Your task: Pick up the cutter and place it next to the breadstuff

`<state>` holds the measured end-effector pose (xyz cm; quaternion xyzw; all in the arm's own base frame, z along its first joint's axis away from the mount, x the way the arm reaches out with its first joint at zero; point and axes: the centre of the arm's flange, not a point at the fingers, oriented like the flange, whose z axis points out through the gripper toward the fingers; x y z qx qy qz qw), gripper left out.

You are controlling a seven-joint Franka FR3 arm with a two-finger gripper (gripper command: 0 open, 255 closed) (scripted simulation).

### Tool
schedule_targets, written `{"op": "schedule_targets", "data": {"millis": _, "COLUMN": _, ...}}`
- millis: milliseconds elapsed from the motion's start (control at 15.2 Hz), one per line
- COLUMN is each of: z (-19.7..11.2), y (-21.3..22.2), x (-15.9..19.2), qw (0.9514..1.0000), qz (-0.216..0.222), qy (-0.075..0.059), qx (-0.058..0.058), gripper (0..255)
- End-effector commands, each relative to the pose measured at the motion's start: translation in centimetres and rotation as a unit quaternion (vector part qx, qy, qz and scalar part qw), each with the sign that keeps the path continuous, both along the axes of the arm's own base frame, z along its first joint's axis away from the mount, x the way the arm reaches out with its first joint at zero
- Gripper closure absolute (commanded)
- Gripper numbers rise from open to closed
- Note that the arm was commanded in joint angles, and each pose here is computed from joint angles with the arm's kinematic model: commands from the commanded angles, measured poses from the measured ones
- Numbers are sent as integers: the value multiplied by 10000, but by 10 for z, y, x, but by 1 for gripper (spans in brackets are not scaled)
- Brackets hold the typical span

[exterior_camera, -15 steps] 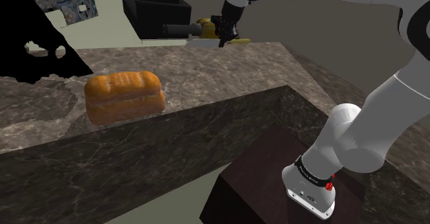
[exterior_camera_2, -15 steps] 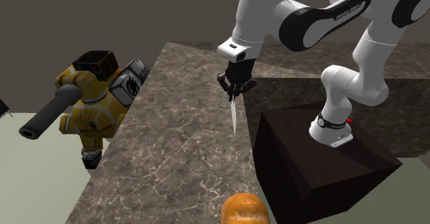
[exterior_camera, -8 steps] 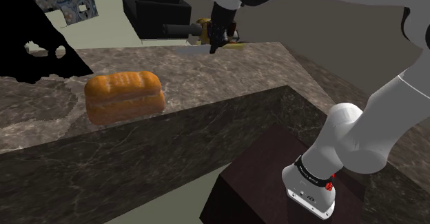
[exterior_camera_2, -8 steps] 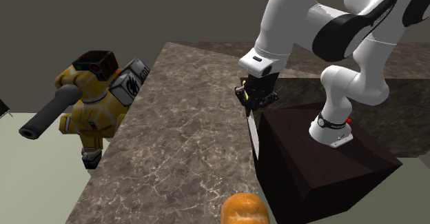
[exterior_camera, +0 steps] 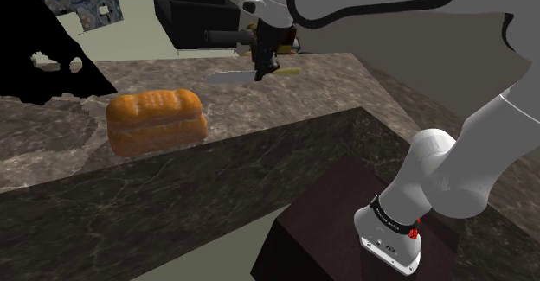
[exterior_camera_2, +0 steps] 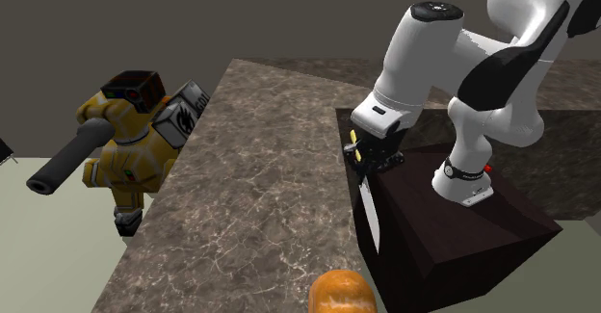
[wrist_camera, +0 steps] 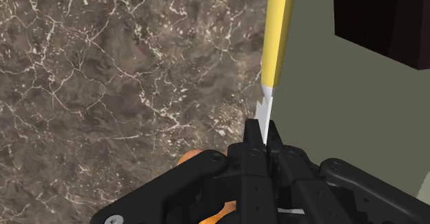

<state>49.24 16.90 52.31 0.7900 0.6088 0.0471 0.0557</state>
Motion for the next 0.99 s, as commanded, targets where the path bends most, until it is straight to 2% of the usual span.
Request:
{"op": "schedule_targets", "data": {"millis": 0, "z": -10, "y": 0, "x": 1, "qw": 10000, "qz": -1, "qy": -2, "qx": 1, "gripper": 255}}
{"op": "schedule_targets", "data": {"millis": 924, "z": -84, "y": 0, "x": 1, "qw": 10000, "qz": -1, "qy": -2, "qx": 1, "gripper": 255}}
